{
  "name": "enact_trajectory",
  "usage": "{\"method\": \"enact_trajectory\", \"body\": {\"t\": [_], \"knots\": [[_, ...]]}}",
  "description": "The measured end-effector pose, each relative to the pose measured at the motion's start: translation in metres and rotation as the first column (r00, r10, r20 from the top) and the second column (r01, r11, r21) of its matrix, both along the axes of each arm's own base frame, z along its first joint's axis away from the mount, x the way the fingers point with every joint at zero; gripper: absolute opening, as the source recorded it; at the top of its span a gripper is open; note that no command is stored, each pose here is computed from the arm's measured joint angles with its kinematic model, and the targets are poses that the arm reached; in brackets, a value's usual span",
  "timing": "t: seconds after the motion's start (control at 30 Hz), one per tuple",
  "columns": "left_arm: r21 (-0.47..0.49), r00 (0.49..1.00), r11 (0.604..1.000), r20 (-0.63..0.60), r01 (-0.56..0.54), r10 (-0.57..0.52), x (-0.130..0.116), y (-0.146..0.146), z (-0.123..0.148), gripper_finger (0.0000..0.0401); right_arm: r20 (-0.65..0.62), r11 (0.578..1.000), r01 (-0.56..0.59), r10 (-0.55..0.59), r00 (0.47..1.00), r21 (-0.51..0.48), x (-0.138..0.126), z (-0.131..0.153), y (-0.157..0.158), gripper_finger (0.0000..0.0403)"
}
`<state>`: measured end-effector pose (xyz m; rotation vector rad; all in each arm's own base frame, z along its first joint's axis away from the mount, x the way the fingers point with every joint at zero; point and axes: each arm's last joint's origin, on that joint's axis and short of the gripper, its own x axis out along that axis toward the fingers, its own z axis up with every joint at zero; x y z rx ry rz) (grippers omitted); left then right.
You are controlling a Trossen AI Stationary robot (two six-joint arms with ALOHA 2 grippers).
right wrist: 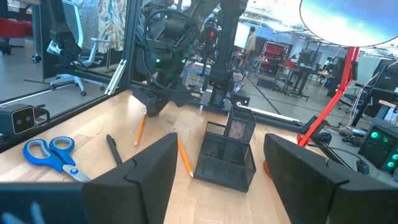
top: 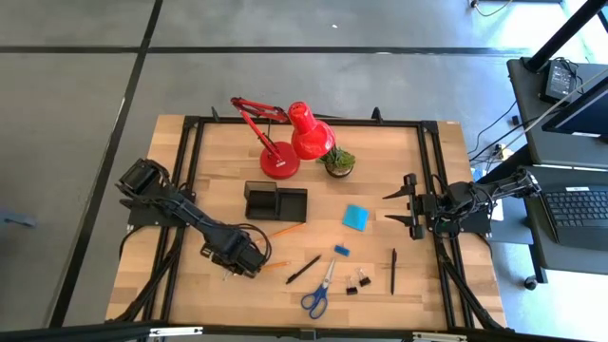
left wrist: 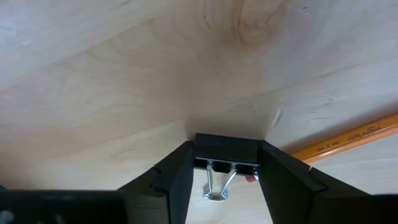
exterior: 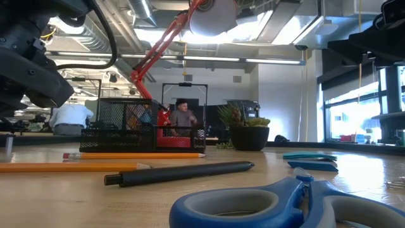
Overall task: Pick and place office supplies into organizer
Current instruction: Put the left black binder clip into the black desk organizer
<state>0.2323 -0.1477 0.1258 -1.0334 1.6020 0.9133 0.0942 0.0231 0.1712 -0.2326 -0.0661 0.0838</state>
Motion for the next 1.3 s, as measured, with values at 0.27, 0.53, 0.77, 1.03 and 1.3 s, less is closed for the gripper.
{"method": "enact_trajectory", "body": {"t": [0.27,0.53,0.77,1.03,1.3], "knots": [[0.0,0.999,0.999,0.016,0.038,-0.038,0.0,0.0,0.0,0.0158,0.0,1.0,0.0,0.0,1.0,0.0,0.0,0.0,0.0,0.0242],[0.051,0.994,0.997,0.089,0.054,-0.058,-0.004,0.005,0.014,0.0157,0.0,1.0,0.0,0.0,1.0,0.0,0.0,0.0,0.0,0.0242],[0.165,0.97,0.984,0.221,0.067,-0.103,-0.004,0.012,0.032,0.0157,0.0,1.0,0.0,0.0,1.0,0.0,0.0,0.0,0.0,0.0242],[0.393,0.895,0.92,0.409,0.002,-0.176,0.002,0.033,0.056,0.0157,0.001,1.0,0.0,0.0,1.0,-0.005,0.0,0.0,0.0,0.0242],[0.641,0.851,0.768,0.417,-0.025,-0.32,0.011,0.058,0.067,0.0157,0.0,1.0,0.0,0.0,1.0,-0.001,0.0,0.0,0.0,0.0242]]}}
